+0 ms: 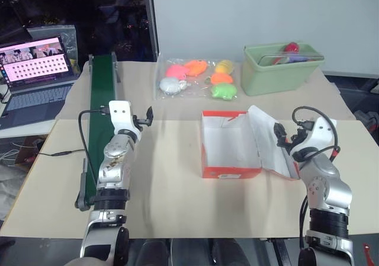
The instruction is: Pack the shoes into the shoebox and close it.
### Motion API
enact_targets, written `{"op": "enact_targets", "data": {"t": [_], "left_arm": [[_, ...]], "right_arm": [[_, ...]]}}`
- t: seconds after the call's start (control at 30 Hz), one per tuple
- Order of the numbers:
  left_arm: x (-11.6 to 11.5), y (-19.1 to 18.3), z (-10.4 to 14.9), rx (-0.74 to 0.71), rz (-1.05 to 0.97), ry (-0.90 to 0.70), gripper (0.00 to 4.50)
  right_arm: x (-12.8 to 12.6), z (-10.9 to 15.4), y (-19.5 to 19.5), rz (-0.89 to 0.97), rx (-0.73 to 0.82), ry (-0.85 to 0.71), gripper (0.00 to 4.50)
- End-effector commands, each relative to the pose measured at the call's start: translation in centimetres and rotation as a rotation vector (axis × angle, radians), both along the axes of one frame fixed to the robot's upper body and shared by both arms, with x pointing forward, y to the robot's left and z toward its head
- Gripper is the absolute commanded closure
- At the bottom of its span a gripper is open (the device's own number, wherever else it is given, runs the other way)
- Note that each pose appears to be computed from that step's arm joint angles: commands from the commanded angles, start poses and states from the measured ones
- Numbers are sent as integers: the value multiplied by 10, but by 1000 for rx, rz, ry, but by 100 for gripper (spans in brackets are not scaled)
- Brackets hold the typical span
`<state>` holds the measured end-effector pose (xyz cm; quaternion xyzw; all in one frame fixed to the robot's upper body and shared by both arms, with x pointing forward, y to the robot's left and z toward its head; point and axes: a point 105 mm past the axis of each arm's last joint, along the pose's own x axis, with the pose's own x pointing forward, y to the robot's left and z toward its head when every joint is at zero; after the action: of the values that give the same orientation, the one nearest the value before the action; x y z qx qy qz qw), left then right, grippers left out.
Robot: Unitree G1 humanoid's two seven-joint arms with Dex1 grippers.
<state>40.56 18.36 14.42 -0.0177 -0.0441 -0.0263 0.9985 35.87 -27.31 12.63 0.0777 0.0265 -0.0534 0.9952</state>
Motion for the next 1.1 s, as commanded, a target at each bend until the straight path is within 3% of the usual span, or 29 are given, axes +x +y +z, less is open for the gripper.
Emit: {"op": "enact_targets", "data": {"t": [0.03, 0.1, 0.17, 0.27, 0.33, 0.4, 0.5, 0.77, 0.87, 1.1], "left_arm": [[-4, -1, 11, 9, 6, -48, 0], [-7, -3, 6, 16, 4, -28, 0], [-8, -5, 1, 41, -11, -13, 0], [-14, -2, 6, 30, 5, -20, 0], [-19, 2, 6, 41, 18, -26, 0], [-24, 9, -2, 48, 46, 0, 0], [-36, 19, -3, 79, 100, -4, 0], [-90, 68, -2, 64, 395, 56, 0], [-97, 73, 4, 115, 428, 60, 0], [-102, 75, -13, 92, 465, 173, 0]], "right_arm": [[6, 25, 26, 80, -63, -78, 4], [12, 47, 87, 332, -81, -123, 4], [1, 63, 135, 586, -107, -154, 4], [-35, 71, 190, 962, -139, -140, 4], [-79, 70, 221, 1285, -97, -126, 4], [-110, 55, 235, 1497, -130, -45, 4], [-108, 40, 234, 1488, -176, 9, 4], [-95, 40, 239, 1439, -174, -17, 4], [-93, 45, 239, 1442, -151, -39, 4], [-88, 46, 242, 1435, -137, -47, 4]]}}
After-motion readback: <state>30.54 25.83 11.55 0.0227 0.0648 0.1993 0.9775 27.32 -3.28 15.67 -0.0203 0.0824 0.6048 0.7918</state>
